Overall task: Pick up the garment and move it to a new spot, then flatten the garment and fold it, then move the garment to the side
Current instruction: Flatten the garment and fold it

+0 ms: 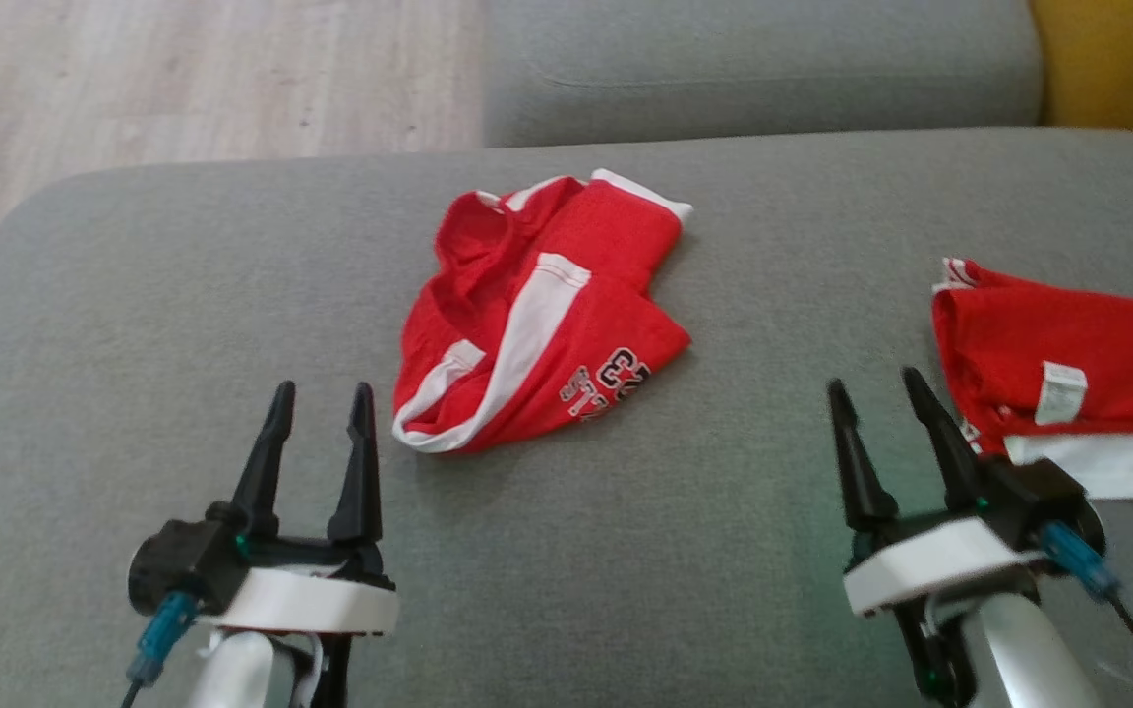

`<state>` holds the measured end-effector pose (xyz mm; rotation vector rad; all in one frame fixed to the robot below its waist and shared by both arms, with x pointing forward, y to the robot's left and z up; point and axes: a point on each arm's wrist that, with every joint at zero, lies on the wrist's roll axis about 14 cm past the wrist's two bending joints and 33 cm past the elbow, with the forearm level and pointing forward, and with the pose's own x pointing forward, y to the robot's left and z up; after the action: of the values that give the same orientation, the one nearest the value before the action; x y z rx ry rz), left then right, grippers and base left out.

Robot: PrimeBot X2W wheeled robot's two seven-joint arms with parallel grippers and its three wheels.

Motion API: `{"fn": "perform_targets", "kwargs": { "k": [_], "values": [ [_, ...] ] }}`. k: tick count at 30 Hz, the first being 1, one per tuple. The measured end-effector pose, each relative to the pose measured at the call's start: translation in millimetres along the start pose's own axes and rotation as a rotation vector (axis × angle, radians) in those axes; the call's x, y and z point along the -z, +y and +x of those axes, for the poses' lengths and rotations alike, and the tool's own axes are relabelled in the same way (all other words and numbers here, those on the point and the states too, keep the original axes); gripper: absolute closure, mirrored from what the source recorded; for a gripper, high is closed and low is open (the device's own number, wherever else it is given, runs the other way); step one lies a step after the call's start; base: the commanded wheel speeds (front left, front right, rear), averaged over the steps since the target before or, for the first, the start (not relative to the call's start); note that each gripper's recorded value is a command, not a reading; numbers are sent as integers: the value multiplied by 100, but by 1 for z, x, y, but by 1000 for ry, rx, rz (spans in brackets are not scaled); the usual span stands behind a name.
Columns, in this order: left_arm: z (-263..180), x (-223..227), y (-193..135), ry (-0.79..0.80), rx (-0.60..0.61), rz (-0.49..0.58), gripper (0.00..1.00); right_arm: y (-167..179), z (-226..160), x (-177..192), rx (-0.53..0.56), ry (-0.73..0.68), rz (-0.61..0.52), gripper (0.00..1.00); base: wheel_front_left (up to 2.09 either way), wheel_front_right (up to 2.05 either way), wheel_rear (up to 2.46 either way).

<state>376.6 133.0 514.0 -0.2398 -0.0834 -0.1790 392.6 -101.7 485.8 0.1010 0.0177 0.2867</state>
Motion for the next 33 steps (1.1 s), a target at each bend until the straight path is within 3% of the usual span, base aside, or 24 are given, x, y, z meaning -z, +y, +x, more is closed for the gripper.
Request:
{"fn": "perform_targets", "kwargs": {
  "k": [5, 13, 21, 33],
  "values": [
    [7, 6, -2, 14, 9, -7, 0, -13, -15, 6, 57, 1, 66, 0, 0, 0, 0],
    [8, 11, 4, 30, -6, -6, 0, -14, -3, 0, 48, -6, 55, 0, 0, 0, 0],
    [19, 12, 12, 31, -16, 8, 0, 16, 65, 0, -85, 106, -23, 0, 0, 0, 0],
    [18, 21, 40, 65, -97, -17, 0, 79, 146, 52, -327, 369, -142, 0, 0, 0, 0]
  ]
}}
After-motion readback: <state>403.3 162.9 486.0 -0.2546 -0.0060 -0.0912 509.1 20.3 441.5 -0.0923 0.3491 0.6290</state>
